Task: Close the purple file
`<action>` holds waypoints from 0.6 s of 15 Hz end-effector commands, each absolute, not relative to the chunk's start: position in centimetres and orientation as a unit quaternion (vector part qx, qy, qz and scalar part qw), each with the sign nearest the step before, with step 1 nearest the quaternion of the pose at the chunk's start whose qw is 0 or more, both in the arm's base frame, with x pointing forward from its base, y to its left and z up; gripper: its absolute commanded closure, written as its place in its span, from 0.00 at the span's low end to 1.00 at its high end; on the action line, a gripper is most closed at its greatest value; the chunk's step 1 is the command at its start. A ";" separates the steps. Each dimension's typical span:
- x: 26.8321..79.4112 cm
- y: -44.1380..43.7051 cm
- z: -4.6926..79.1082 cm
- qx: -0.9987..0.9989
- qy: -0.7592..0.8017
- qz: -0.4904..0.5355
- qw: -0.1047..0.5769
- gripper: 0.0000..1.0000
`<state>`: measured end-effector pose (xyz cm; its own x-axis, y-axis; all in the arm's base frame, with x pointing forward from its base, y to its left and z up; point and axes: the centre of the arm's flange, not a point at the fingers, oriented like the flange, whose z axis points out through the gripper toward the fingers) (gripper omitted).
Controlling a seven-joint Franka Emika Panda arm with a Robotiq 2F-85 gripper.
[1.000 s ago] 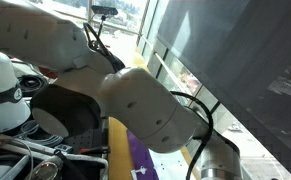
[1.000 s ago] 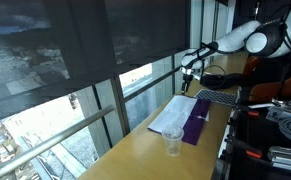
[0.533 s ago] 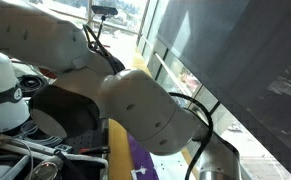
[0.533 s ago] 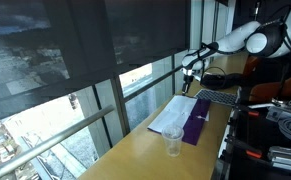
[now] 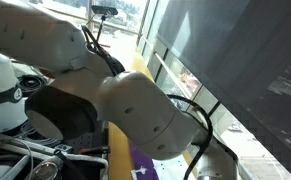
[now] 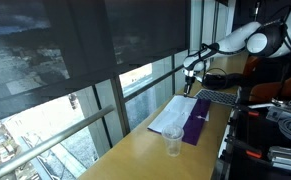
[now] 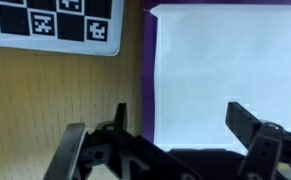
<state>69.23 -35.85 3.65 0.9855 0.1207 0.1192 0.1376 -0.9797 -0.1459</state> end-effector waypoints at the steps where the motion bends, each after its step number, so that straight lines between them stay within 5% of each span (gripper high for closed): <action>1: 75.1 -39.7 0.9 -0.991 -0.068 -0.060 0.097 0.00; 4: 74.9 -39.7 0.6 -0.991 -0.068 -0.059 0.102 0.00; 6: 74.8 -39.6 0.3 -0.990 -0.068 -0.059 0.108 0.26; 9: 74.6 -39.6 0.0 -0.990 -0.069 -0.057 0.110 0.51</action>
